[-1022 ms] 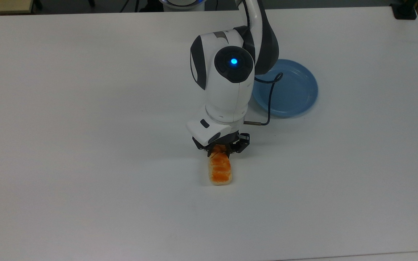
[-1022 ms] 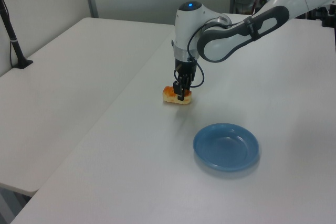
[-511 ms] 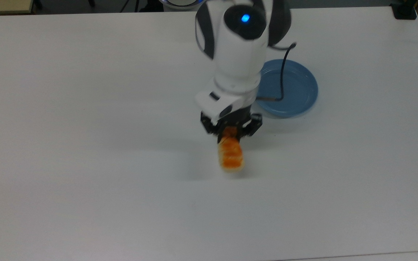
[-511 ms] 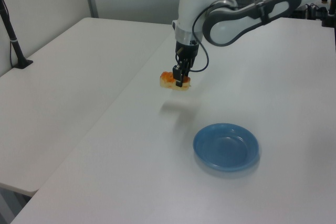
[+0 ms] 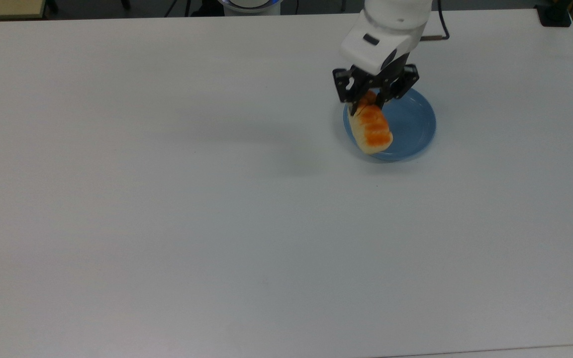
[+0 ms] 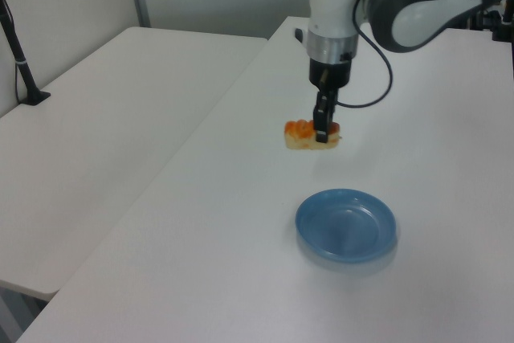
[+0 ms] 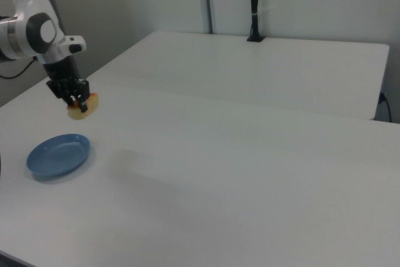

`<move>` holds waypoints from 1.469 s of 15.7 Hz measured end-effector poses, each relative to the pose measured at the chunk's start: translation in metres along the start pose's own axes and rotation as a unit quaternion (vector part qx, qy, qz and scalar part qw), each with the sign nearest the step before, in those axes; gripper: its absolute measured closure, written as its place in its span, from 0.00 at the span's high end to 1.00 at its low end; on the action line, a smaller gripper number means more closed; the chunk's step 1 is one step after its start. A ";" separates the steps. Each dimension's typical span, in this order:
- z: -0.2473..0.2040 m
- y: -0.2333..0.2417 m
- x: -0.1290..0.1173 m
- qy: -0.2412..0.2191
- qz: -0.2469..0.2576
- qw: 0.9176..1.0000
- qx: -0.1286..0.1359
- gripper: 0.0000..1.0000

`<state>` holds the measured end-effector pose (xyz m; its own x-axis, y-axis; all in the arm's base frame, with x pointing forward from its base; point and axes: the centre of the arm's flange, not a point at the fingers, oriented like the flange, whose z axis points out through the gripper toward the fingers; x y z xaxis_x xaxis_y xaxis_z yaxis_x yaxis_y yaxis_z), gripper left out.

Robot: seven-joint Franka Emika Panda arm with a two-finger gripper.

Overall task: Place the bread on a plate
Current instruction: 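Lift the bread roll and carry it over the blue plate, then lower the bread roll onto the plate and open the gripper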

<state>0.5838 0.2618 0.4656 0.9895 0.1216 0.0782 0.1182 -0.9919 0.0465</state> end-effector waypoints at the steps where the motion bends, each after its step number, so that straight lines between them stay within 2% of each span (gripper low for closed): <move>1: 0.004 -0.008 -0.010 -0.006 0.008 1.000 -0.002 0.45; 7: 0.040 -0.060 -0.053 -0.045 0.071 0.996 -0.012 0.48; 13: 0.065 -0.087 -0.062 -0.036 0.131 0.991 0.005 0.46; 17: 0.092 -0.100 -0.065 -0.044 0.136 0.990 0.012 0.46; 23: 0.118 -0.103 -0.067 -0.043 0.121 0.992 -0.007 0.46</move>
<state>0.5154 0.3514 0.3380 0.9922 -0.1250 0.0038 -0.1250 -0.9909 0.0502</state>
